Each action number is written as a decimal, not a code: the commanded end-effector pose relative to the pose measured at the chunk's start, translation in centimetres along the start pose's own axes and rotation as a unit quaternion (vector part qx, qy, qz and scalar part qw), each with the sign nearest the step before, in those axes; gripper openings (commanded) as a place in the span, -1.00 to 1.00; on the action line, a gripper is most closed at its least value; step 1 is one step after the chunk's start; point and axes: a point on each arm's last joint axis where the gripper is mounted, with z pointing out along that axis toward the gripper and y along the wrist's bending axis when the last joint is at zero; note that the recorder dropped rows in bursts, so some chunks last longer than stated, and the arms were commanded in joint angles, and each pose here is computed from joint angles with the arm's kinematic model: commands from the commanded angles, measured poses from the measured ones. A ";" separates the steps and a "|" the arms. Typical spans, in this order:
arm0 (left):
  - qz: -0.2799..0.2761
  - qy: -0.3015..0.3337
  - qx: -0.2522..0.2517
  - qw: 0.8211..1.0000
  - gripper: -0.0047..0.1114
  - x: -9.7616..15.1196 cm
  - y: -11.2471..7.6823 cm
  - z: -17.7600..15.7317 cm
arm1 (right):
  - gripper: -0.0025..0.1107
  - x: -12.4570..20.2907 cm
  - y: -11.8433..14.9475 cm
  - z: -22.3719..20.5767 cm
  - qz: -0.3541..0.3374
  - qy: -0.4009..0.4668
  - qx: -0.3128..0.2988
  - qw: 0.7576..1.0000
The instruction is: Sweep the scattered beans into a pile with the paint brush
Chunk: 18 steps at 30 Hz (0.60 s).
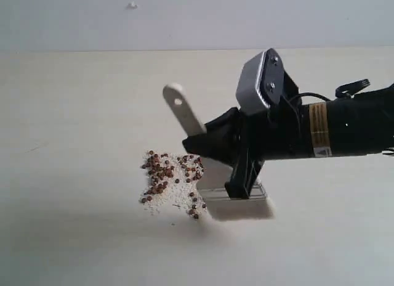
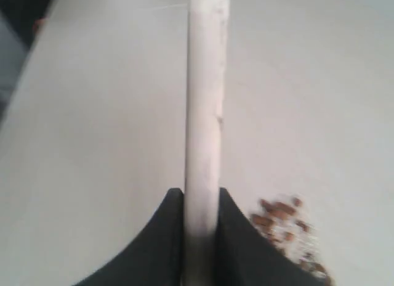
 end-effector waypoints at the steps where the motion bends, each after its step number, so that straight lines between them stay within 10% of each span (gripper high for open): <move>1: -0.004 -0.002 0.003 1.000 -0.92 0.0 0.0 -0.1 | -0.96 0.7 -2.8 -0.6 0.095 0.018 0.152 0.984; 18: -0.004 -0.002 0.003 1.000 -0.92 0.0 0.0 -0.1 | -0.96 1.3 -2.5 0.7 0.065 -0.052 0.526 0.846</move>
